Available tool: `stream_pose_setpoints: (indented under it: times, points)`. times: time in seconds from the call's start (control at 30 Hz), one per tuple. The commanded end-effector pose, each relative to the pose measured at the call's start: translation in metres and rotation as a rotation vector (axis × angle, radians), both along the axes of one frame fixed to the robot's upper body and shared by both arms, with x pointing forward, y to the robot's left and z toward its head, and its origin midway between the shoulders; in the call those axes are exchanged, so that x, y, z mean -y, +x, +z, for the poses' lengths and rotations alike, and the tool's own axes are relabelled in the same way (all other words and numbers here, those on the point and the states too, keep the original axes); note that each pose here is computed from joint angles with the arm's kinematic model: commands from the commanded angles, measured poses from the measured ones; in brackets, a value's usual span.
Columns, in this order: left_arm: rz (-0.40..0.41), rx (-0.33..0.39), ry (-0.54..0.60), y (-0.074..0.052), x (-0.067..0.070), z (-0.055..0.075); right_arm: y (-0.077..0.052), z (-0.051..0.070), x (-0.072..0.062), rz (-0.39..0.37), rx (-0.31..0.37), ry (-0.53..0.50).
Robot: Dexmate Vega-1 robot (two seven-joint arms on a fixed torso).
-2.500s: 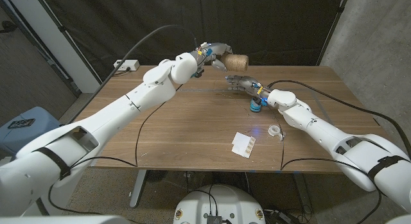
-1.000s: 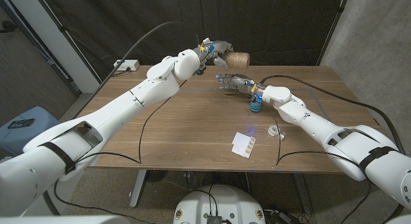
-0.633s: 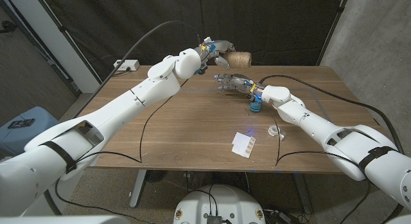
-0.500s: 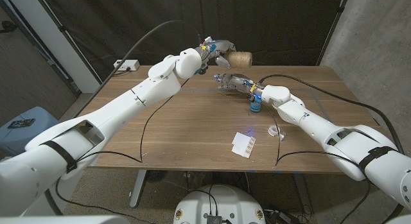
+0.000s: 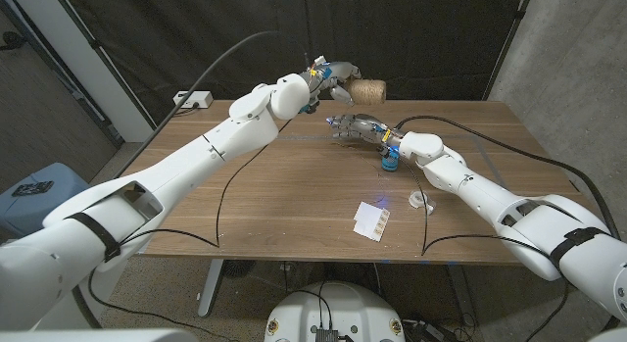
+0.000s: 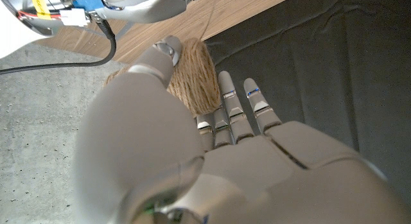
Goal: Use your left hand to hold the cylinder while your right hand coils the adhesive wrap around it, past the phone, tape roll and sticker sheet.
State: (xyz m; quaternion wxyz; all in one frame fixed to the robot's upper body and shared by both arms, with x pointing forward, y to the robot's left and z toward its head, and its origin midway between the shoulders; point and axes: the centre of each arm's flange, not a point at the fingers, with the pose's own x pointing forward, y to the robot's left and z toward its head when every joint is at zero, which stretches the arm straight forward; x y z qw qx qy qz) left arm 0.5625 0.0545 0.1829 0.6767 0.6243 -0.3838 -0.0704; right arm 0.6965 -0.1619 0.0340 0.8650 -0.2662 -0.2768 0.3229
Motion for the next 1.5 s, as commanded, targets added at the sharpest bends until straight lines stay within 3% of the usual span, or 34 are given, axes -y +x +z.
stream_pose_setpoints:
  times: [0.03, 0.63, 1.5]
  points:
    - [0.002, -0.005, -0.006, 0.003, 0.000, 0.001, 0.001, -0.004, 0.001, -0.011, -0.008, 0.006]
    - [0.007, -0.002, -0.014, 0.004, -0.002, 0.005, -0.005, -0.005, -0.005, -0.007, 0.004, 0.005]
    - [0.013, 0.009, -0.023, 0.010, -0.002, 0.009, -0.020, -0.003, -0.001, -0.030, 0.037, 0.023]
